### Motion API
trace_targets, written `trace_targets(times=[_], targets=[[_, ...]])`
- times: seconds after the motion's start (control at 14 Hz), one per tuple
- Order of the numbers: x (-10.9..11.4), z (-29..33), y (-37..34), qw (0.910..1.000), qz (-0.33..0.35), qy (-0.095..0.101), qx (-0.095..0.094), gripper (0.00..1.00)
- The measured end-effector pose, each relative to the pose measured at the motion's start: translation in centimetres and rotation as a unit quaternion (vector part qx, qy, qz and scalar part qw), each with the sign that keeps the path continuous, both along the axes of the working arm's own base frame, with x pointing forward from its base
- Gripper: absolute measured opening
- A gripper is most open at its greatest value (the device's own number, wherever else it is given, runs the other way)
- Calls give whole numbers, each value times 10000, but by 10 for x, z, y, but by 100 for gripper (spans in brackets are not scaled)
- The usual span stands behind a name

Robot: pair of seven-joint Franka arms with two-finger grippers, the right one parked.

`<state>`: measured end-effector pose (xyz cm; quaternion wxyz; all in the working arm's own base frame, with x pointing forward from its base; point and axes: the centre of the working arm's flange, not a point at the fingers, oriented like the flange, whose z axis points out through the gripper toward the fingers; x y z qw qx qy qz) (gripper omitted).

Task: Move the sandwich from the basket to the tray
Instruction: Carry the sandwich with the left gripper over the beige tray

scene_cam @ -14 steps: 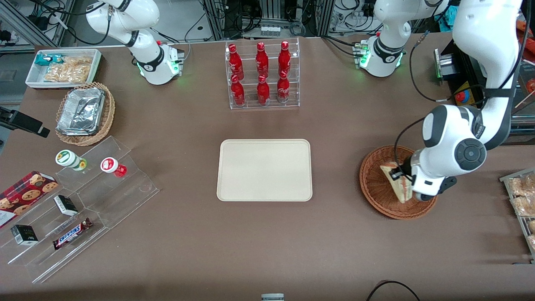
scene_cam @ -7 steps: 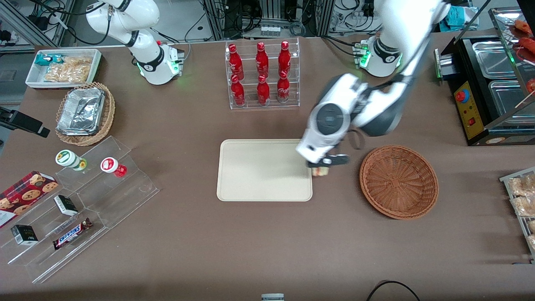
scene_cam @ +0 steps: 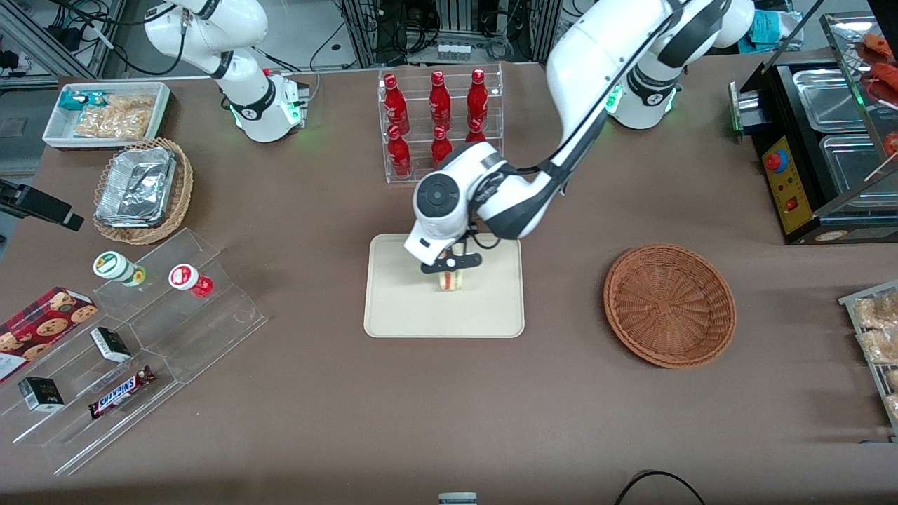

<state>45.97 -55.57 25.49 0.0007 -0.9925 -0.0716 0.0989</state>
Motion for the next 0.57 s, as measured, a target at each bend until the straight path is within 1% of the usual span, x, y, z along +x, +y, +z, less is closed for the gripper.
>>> trace_targets(times=[0.07, 0.14, 0.21, 0.29, 0.36, 0.43, 0.5, 0.57], targets=[[-4, -5, -8, 10000, -29, -53, -10, 18], [-4, -8, -11, 9999, -55, -94, 5, 27], [-1, -9, -10, 9999, -68, -146, 24, 39], [4, -7, -8, 9997, -71, -228, 55, 48], [12, -5, -3, 9993, -72, -350, 112, 59], [23, -3, 4, 9987, -40, -481, 182, 69], [37, 1, 13, 9980, 49, -593, 225, 78], [54, 11, 26, 9970, 187, -716, 243, 89]])
